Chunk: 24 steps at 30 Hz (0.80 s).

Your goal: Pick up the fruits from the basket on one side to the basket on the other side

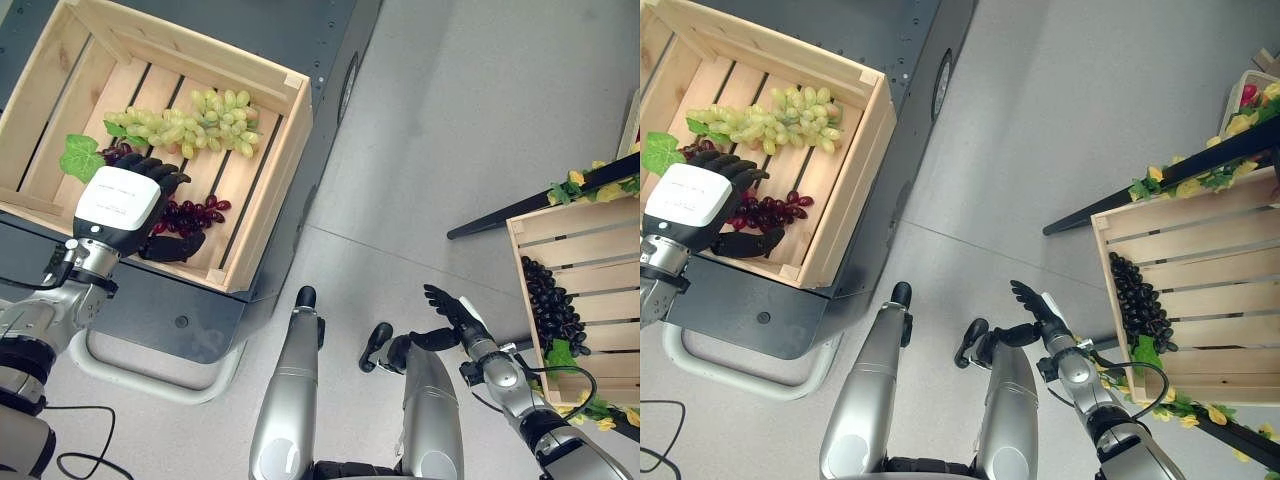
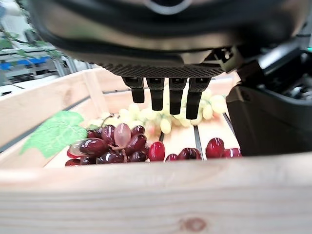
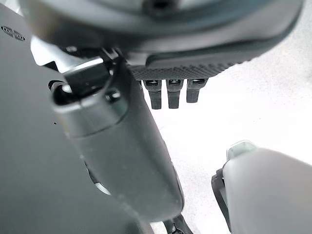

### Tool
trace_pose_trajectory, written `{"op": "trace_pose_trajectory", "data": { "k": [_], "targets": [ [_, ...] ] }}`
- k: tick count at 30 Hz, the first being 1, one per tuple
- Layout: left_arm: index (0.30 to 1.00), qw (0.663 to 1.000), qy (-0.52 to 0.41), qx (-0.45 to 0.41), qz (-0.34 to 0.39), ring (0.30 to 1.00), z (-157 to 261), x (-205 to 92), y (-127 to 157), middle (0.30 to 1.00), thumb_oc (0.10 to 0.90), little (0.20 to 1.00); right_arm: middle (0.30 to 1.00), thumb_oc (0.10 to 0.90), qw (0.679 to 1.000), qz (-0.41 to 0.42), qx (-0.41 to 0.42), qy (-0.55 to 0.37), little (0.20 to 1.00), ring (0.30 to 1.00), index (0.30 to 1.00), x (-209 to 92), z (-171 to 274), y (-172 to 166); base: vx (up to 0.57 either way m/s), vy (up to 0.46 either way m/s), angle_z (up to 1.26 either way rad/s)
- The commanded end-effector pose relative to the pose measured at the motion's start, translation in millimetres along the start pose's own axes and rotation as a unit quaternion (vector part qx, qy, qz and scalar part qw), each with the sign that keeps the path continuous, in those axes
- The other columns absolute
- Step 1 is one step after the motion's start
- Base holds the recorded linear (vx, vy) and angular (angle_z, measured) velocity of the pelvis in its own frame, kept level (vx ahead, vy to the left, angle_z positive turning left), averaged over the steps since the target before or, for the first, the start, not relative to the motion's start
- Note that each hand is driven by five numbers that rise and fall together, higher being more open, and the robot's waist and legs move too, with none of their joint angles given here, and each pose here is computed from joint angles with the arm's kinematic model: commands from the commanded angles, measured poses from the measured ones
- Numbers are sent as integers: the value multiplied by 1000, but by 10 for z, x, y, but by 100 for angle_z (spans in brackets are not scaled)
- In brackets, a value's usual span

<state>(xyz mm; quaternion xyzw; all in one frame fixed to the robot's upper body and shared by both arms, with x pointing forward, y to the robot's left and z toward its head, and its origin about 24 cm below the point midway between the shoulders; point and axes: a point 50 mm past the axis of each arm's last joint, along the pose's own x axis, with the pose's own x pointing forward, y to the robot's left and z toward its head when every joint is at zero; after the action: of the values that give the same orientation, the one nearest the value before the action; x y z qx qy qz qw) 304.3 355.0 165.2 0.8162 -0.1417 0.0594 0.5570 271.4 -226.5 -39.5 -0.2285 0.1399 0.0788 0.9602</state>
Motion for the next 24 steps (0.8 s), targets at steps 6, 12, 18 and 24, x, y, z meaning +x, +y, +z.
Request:
{"op": "trace_pose_trajectory", "data": {
  "k": [6, 12, 18, 24],
  "targets": [
    [900, 993, 30, 97, -65, 900, -340, 175, 470, 900, 800, 900, 900, 800, 999, -35, 18, -14, 900, 900, 900, -139, -75, -273, 2, -2, 3],
    [900, 977, 42, 140, -157, 900, -342, 294, 594, 900, 800, 900, 900, 800, 998, -47, 25, -16, 900, 900, 900, -156, -82, -339, 0, 0, 0],
    [900, 956, 91, 195, -199, 900, -429, 384, 736, 900, 800, 900, 900, 800, 998, -54, 37, -21, 900, 900, 900, -169, -90, -363, 0, 0, 0],
    [900, 932, 164, 253, -201, 900, -561, 412, 868, 900, 800, 900, 900, 800, 997, -55, 50, -25, 900, 900, 900, -180, -97, -342, 0, 0, 0]
  ]
}}
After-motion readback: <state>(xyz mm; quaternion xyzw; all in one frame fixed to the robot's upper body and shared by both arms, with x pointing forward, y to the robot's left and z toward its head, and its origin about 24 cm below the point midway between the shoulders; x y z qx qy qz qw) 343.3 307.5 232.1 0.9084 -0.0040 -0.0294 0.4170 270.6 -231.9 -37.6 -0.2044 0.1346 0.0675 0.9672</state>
